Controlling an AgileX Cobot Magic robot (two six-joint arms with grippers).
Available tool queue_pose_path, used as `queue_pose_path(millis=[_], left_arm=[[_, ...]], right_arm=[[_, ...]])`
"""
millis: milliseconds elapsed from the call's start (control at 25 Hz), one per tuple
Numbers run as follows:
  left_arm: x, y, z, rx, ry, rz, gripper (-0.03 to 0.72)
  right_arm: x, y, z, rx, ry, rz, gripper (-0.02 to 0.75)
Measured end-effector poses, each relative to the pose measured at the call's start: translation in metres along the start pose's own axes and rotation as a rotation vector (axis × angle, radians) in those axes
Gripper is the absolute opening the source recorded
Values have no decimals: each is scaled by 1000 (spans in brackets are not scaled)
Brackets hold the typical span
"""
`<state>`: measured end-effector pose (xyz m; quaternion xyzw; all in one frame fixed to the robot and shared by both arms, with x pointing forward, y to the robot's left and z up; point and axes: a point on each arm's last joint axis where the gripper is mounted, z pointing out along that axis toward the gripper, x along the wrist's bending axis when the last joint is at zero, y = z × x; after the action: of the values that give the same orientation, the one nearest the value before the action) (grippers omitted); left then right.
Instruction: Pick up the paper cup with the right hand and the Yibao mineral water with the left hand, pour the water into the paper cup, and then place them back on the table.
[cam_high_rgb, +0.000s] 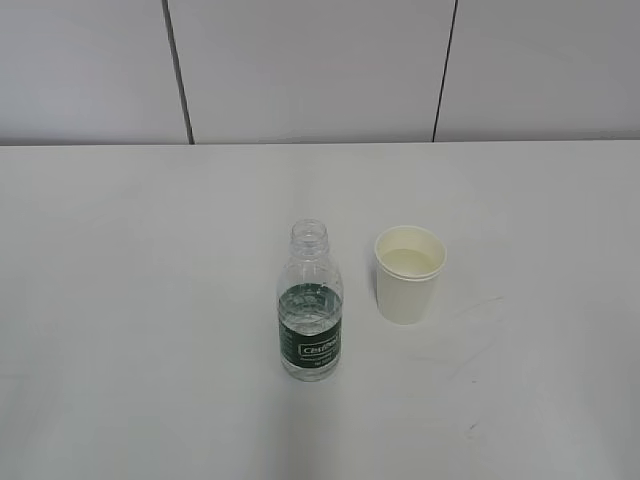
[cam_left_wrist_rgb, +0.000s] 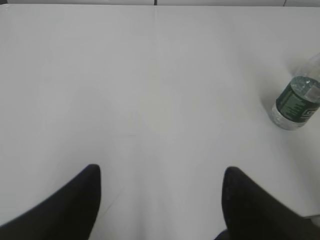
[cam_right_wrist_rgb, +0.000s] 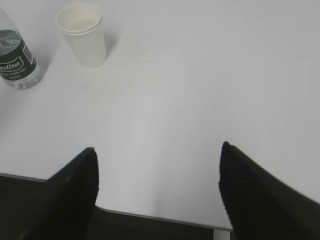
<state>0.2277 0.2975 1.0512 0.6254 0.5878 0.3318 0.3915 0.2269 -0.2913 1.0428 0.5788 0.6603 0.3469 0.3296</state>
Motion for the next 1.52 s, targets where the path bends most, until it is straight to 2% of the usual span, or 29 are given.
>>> queue_pose_path(millis=[1520], left_arm=[[0,0,0,-1,-4,-2,469]], right_arm=[[0,0,1,-12,-5,-1,585]])
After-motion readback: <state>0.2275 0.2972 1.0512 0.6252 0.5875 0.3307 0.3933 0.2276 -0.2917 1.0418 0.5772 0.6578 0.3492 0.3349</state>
